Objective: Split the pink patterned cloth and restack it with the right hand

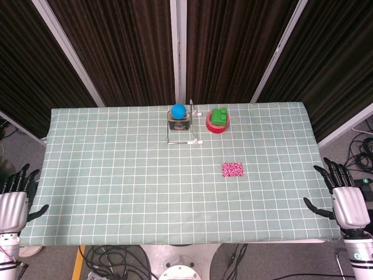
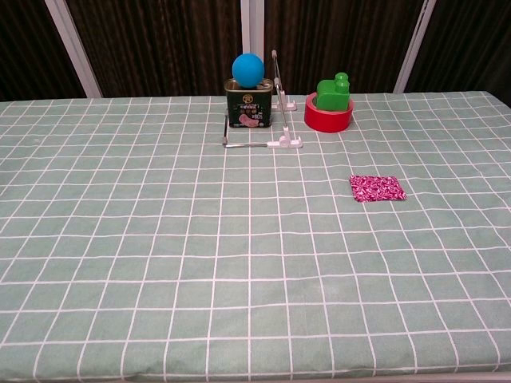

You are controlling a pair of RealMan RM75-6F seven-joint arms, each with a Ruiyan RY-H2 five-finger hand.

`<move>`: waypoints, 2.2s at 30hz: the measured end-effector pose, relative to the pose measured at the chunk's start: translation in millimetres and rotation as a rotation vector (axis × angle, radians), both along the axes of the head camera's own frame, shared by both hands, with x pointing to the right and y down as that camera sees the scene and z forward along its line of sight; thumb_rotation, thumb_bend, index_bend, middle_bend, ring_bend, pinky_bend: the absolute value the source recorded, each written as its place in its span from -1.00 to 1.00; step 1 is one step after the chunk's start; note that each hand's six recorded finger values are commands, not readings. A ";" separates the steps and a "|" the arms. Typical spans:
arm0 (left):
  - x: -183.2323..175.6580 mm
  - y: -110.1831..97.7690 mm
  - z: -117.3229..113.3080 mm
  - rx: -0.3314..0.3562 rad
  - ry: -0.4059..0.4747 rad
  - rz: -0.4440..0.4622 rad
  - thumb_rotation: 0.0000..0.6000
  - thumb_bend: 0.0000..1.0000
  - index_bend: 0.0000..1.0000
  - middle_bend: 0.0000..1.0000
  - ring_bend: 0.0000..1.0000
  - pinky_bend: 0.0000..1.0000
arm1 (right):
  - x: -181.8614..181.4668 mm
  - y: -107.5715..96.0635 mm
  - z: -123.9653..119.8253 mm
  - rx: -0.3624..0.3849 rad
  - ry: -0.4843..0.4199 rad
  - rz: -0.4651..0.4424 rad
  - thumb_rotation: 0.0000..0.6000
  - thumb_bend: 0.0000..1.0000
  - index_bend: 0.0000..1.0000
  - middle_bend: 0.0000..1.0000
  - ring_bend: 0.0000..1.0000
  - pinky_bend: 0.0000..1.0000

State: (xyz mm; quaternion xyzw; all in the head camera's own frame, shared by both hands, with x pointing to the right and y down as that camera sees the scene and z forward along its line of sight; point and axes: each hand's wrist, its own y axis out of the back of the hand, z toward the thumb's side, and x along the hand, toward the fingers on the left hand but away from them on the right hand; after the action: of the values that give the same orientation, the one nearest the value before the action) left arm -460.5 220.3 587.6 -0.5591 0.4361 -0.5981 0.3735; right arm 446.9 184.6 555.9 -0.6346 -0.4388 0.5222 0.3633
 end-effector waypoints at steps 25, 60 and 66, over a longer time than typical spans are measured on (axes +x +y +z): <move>-5.0 7.5 -0.3 -0.015 0.003 -0.004 1.00 -0.88 -0.63 -0.74 -0.73 -0.70 | -26.3 -6.0 23.8 -0.045 0.050 -0.061 0.21 -0.15 -0.59 -1.00 -1.00 -1.00; -7.7 6.0 3.1 -0.060 0.001 -0.017 1.00 -0.88 -0.63 -0.74 -0.73 -0.70 | -146.0 -53.9 227.3 -0.460 0.120 -0.108 -0.75 0.09 -0.43 -1.00 -1.00 -1.00; -8.3 8.1 4.1 -0.064 0.001 -0.020 1.00 -0.88 -0.63 -0.74 -0.73 -0.70 | -159.1 -55.4 234.5 -0.464 0.119 -0.136 -0.73 0.08 -0.43 -1.00 -1.00 -1.00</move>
State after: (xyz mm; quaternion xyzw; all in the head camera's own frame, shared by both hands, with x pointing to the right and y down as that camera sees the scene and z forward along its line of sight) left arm -468.8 228.4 591.8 -0.5664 0.4226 -0.6153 0.3493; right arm 287.7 129.2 790.4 -0.6973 -0.2412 0.6198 0.2674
